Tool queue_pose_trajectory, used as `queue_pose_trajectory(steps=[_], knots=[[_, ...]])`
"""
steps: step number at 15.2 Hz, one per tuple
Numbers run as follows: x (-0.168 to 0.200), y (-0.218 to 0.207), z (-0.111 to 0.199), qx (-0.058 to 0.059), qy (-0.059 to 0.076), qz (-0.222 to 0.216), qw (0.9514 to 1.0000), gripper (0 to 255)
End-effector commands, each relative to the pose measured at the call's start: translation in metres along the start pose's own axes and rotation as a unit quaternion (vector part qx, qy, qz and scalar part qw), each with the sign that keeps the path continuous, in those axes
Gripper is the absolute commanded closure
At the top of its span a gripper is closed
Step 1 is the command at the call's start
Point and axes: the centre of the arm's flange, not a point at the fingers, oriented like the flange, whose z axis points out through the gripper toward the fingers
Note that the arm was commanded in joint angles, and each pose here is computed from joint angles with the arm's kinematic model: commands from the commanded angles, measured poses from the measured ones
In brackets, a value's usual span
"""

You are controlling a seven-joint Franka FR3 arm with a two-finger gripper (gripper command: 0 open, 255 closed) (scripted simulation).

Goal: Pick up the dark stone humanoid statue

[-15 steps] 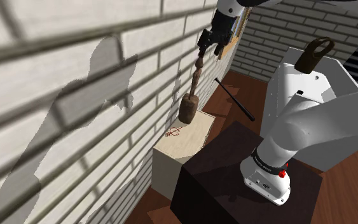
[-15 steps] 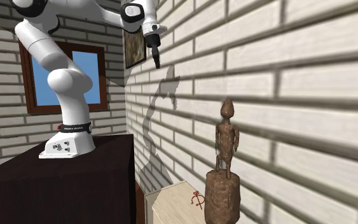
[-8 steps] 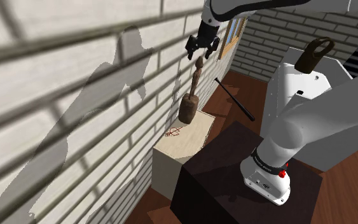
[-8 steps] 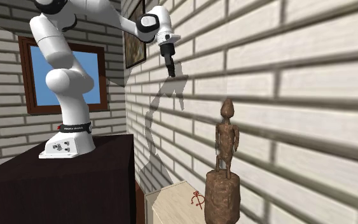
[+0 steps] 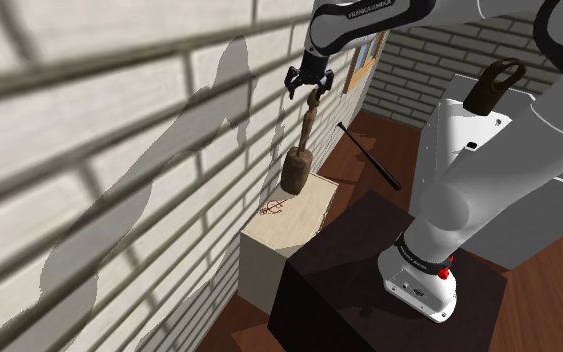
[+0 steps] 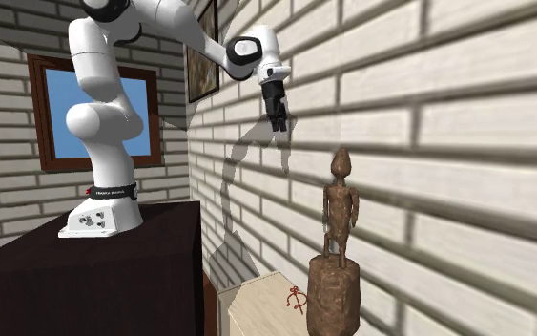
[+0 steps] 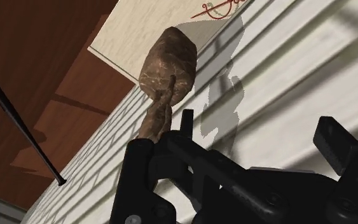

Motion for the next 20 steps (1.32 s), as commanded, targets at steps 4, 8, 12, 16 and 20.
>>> queue_pose_trajectory(steps=[4, 8, 12, 16, 20], knots=[[0.045, 0.011, 0.047, -0.017, 0.003, 0.075, 0.9970, 0], [0.079, 0.026, 0.082, -0.030, 0.006, 0.134, 0.9905, 0], [0.111, 0.047, 0.117, -0.043, 0.008, 0.192, 0.9804, 0], [0.141, 0.072, 0.151, -0.056, 0.010, 0.250, 0.9666, 0], [0.145, 0.079, 0.175, -0.059, 0.011, 0.264, 0.9626, 0]])
